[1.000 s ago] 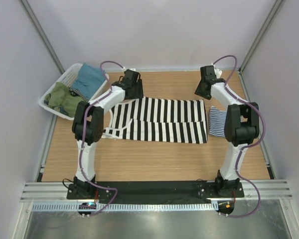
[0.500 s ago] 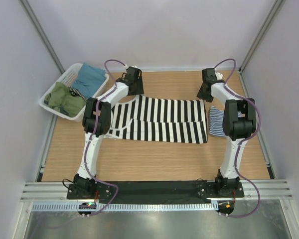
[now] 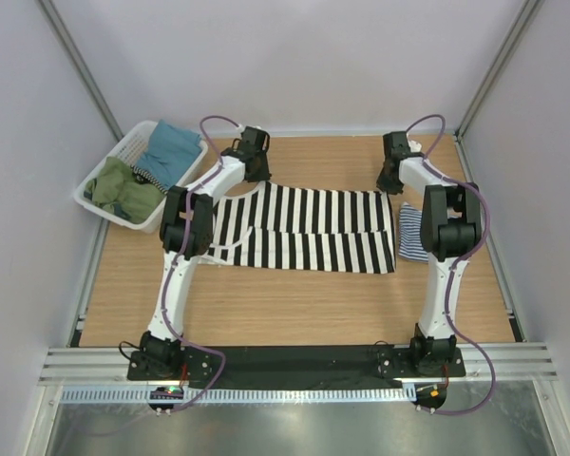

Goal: Fold and stack the tank tops
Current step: Fold the tank top

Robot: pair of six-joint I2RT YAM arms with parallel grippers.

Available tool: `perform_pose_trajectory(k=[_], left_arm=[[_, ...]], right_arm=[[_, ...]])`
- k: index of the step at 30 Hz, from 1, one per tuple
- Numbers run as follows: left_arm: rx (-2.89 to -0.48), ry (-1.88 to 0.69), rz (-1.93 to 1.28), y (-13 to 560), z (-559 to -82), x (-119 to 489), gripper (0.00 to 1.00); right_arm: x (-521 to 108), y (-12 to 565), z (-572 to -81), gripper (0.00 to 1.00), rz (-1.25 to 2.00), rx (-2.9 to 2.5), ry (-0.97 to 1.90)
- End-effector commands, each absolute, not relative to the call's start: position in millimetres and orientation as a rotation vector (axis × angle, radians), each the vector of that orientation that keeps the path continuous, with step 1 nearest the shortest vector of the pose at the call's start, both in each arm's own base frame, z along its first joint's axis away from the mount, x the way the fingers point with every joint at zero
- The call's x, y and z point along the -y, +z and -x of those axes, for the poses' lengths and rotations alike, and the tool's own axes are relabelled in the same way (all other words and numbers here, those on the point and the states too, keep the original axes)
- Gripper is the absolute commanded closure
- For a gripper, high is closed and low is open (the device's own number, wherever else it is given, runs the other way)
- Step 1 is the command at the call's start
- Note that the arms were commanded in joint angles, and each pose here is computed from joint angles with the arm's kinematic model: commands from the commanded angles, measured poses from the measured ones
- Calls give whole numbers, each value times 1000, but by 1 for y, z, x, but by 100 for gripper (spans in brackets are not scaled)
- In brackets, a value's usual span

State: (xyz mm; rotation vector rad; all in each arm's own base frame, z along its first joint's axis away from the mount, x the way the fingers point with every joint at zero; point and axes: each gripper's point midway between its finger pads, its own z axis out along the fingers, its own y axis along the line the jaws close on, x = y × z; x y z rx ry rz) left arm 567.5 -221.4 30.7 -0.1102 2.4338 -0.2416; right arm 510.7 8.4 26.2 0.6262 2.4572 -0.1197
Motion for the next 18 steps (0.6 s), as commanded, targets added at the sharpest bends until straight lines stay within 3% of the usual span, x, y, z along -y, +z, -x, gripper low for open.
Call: perform_pose_trajectory(k=[1, 6, 18], left_arm=[[-2445, -294, 102, 31, -569, 229, 76], [-2447, -312, 93, 37, -565, 231, 99], [-2320, -277, 106, 108, -556, 214, 100]], right_arm=[[-11, 45, -529, 81, -613, -2401, -85], [-14, 50, -530, 99, -603, -2397, -60], [-27, 82, -529, 99, -577, -2361, 45]])
